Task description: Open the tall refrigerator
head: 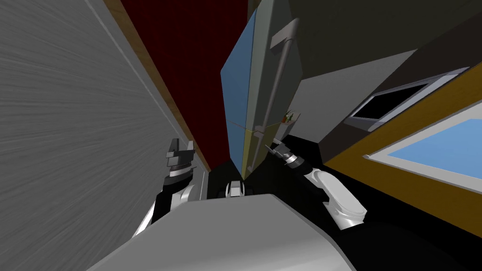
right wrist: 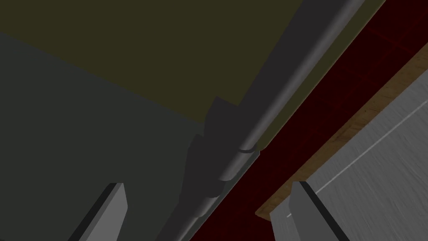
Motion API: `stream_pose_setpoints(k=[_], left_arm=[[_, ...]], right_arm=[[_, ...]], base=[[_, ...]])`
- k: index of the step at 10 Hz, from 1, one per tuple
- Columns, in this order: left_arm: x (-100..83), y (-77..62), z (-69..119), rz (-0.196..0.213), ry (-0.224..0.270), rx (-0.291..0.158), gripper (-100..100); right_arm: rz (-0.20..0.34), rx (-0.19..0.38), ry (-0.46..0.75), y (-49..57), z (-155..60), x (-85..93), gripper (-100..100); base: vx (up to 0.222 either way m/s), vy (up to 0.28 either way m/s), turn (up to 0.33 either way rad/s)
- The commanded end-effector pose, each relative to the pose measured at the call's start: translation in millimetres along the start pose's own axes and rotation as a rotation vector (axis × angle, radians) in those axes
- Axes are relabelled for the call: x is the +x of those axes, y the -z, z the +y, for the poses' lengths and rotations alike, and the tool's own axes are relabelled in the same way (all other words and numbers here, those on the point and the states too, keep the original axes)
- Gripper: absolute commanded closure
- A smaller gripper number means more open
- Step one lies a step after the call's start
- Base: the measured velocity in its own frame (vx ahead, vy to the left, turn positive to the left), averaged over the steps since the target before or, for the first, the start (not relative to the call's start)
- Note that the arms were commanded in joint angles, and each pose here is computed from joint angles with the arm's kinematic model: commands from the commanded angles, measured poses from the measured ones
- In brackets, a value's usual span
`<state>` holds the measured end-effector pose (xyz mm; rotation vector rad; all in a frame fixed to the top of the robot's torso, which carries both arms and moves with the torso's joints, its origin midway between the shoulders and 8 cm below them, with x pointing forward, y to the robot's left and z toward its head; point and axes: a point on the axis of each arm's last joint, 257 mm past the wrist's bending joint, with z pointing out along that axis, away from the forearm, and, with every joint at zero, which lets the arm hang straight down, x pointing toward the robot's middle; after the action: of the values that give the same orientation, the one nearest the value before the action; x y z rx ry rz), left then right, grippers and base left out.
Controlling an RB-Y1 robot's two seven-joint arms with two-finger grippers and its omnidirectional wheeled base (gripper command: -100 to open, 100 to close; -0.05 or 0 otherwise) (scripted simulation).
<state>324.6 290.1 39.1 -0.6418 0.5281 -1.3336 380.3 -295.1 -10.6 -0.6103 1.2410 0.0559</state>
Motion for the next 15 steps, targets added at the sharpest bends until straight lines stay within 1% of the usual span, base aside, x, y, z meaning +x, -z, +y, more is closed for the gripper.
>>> stream_pose_setpoints(k=[1,2,3,5,6,9,10,15], left_arm=[[-1.8,2.4,1.7,-0.002,-0.005,-0.009,0],[-3.9,5.2,3.5,-0.003,-0.012,-0.019,0],[-6.2,8.4,5.8,-0.006,-0.019,-0.031,0],[-11.1,15.6,10.6,-0.009,-0.034,-0.057,0],[-13.7,19.2,12.7,-0.012,-0.042,-0.07,0],[-20.7,30.1,19.6,-0.016,-0.064,-0.108,0],[-23.0,33.3,21.1,-0.017,-0.071,-0.119,0],[-33.5,49.1,28.2,-0.018,-0.107,-0.173,0]], right_arm=[[0.053,-0.025,0.134,-0.3,-9,5.2,-100],[0.054,-0.025,0.136,-0.3,-9,5.5,-100],[0.071,-0.034,0.182,-0.3,-12,6.9,-100],[0.071,-0.034,0.182,-0.3,-12,6.9,-100],[0.086,-0.041,0.222,-0.2,-15,7.9,-100],[0.086,-0.041,0.222,-0.2,-15,7.9,-100],[0.099,-0.048,0.258,-0.3,-18,8.6,-100],[0.11,-0.053,0.288,-0.3,-20,9.0,-100]], base=[[-0.014,0.116,-0.058],[-0.004,0.108,-0.076],[-0.001,0.101,-0.063],[0.011,0.047,-0.072],[0.034,0.02,0.023],[0.014,0.023,-0.024],[0.003,0.03,-0.043],[0.011,0.043,-0.031]])
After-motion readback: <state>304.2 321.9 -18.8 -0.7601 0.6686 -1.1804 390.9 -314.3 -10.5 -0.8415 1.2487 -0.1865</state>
